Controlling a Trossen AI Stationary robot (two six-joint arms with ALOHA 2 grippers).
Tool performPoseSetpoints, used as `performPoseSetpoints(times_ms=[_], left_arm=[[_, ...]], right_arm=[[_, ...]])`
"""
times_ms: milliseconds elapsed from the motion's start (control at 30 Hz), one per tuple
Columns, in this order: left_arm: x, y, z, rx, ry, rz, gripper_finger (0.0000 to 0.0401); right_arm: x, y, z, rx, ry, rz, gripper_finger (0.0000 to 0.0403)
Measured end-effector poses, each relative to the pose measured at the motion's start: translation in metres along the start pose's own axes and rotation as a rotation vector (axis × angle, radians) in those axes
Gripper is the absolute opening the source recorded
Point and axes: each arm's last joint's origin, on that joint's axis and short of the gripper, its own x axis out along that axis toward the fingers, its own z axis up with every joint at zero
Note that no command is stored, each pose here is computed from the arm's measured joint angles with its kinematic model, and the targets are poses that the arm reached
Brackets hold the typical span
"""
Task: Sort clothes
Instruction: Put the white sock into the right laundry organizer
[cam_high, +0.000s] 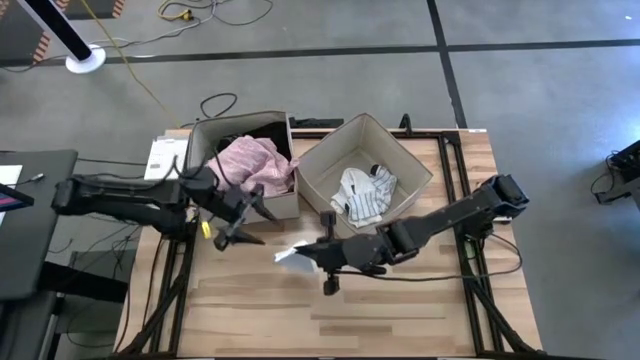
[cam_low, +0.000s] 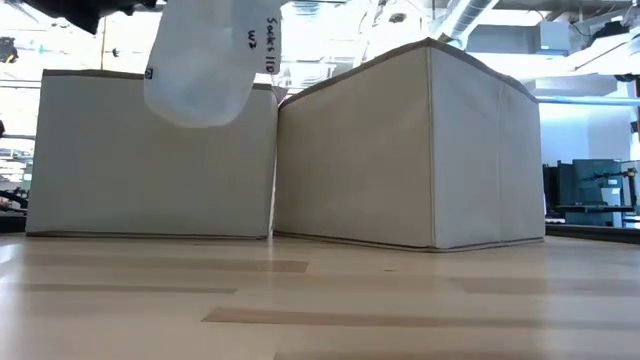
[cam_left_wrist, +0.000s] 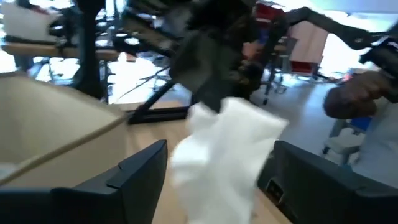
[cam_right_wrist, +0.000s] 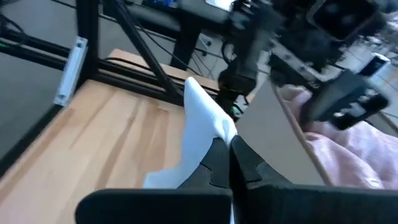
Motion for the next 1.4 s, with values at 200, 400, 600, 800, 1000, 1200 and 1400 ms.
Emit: performPoseSetpoints(times_ms=[200, 400, 600, 800, 1000, 1200, 1400], left_arm=[[0.03, -0.002, -0.012, -0.015, -0.006, -0.025, 0.0297], [0.054, -0.005, -0.025, -0.041, 0.005, -0.069, 0.0295], [0.069, -0.005, -0.036, -0.046, 0.006, -0.01, 0.0292], [0.08, 0.002, -0.04, -0.035, 0.109, 0.107, 0.022], [0.085, 0.001, -0.036, 0.039, 0.127, 0.104, 0.0089], [0.09, -0.005, -0.025, 0.143, 0.122, 0.134, 0.0009], [0.096, -0.004, -0.001, 0.237, 0.129, 0.208, 0.0004]], right_arm=[[0.004, -0.009, -0.003, -0.003, 0.021, -0.059, 0.0], [0.004, -0.011, -0.003, -0.009, 0.032, -0.115, 0.0], [0.004, -0.011, -0.003, -0.013, 0.035, -0.115, 0.0], [0.002, -0.006, -0.003, -0.036, 0.04, -0.103, 0.0], [-0.003, 0.005, -0.003, -0.057, 0.048, -0.073, 0.0], [-0.009, 0.017, -0.005, -0.081, 0.083, -0.065, 0.0012], [-0.022, 0.037, -0.01, -0.107, 0.144, -0.104, 0.0059]])
